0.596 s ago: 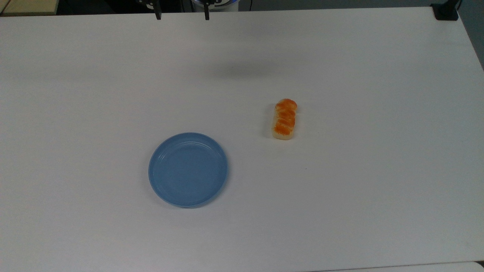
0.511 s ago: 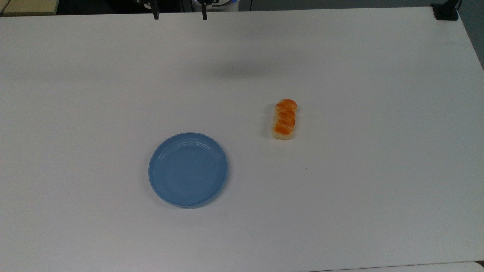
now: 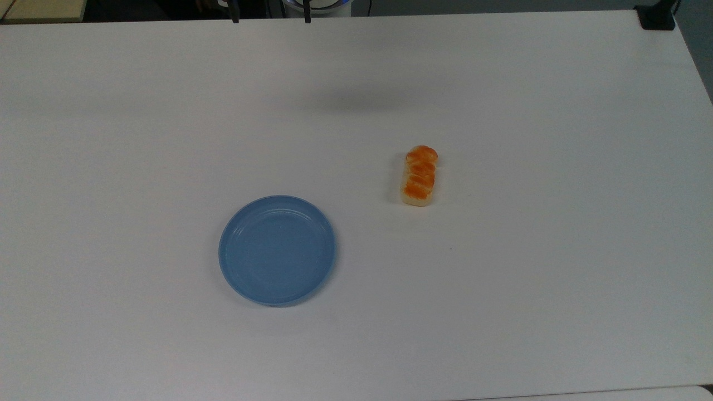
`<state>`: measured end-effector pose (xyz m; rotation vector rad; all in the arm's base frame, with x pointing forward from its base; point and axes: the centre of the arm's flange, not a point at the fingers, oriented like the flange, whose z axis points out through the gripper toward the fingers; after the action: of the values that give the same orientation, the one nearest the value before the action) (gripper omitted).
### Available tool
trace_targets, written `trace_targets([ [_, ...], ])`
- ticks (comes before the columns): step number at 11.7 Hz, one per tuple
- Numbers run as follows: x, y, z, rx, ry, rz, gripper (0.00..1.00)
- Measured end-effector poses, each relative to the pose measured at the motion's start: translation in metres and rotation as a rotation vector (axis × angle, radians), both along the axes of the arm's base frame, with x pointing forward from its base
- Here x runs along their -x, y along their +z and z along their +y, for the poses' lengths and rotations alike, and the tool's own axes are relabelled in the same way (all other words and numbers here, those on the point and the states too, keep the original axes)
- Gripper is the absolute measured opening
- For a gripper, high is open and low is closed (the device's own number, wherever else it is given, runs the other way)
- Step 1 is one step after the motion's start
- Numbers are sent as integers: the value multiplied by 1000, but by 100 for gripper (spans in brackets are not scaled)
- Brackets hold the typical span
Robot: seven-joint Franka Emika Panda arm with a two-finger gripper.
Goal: Put the bread on a plate
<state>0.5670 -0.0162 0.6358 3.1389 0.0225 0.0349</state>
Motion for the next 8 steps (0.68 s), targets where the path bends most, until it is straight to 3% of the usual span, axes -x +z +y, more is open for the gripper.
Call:
trace_targets([
  [8,4,4,5,0,-8,-5,100],
])
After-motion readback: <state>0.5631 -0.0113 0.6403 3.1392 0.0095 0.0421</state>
